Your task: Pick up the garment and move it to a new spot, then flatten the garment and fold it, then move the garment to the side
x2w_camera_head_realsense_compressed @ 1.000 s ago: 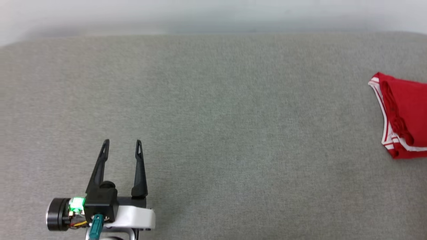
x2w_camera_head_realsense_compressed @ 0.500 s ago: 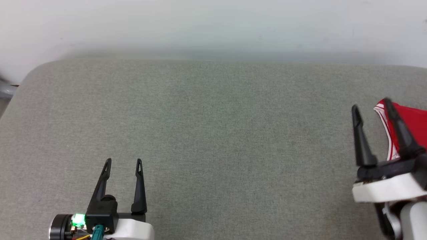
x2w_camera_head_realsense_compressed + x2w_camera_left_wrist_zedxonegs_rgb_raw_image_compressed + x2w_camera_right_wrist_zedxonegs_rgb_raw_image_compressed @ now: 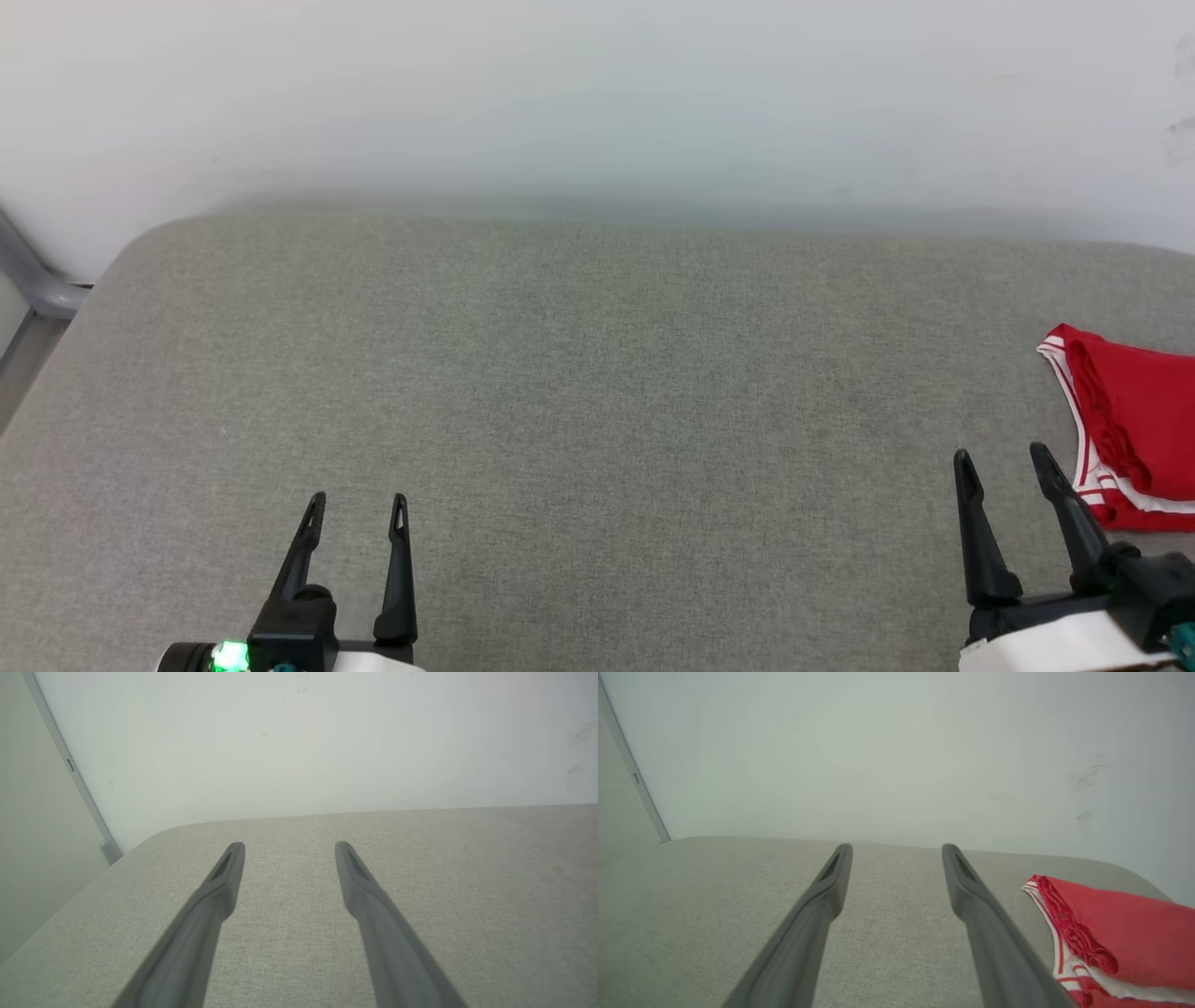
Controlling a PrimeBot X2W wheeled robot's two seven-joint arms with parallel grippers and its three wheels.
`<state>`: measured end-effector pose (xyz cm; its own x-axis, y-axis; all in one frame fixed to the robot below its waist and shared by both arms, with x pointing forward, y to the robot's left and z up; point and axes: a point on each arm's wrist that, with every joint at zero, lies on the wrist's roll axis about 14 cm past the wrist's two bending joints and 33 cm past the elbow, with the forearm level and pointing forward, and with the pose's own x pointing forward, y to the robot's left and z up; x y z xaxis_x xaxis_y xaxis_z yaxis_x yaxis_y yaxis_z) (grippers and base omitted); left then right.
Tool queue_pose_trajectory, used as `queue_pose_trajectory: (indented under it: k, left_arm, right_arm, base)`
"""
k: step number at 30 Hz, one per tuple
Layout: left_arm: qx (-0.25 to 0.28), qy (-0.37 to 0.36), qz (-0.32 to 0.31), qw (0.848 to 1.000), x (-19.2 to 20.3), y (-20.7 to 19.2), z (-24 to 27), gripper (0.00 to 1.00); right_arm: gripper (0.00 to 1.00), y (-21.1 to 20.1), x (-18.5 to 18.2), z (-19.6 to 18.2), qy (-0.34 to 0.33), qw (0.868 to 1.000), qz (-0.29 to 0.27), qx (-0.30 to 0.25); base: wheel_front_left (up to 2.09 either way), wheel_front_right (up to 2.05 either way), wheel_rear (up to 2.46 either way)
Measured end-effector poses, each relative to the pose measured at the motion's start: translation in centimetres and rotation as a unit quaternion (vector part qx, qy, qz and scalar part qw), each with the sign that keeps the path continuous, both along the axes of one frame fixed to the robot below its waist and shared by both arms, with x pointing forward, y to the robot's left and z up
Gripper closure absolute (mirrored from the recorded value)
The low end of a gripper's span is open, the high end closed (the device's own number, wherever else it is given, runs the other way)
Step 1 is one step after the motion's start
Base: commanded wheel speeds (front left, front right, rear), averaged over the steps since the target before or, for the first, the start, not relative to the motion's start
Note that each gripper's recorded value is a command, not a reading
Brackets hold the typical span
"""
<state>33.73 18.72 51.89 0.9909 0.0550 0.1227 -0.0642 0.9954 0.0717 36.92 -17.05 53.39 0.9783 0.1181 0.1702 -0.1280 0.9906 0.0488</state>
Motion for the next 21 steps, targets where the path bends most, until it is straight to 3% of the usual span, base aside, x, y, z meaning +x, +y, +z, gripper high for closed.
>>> queue_pose_trajectory:
  k: [7, 19, 20, 21]
  left_arm:
    - [-0.005, 0.004, -0.007, 1.0, -0.7, -0.1, -0.3, 0.0]
    - [-0.013, 0.009, -0.018, 1.0, -0.6, -0.5, -0.6, 0.0]
    - [-0.013, 0.011, -0.019, 1.0, -0.6, -0.5, -0.8, 1.0]
    - [-0.014, 0.018, -0.019, 1.0, -0.7, -0.6, -1.1, 1.0]
  right_arm:
    - [0.0, -0.4, -2.2, -0.8, 0.012, 1.0, -0.013, 0.013]
    - [0.0, -0.8, -2.9, -1.0, 0.018, 0.999, -0.022, 0.017]
    - [1.0, -0.8, -2.9, -1.1, 0.02, 0.999, -0.022, 0.017]
    - [1.0, -0.8, -3.0, -1.5, 0.025, 0.999, -0.022, 0.017]
  base:
    - [0.0, 0.0, 0.0]
    - [0.0, 0.0, 0.0]
    - [0.0, 0.0, 0.0]
    - [0.0, 0.0, 0.0]
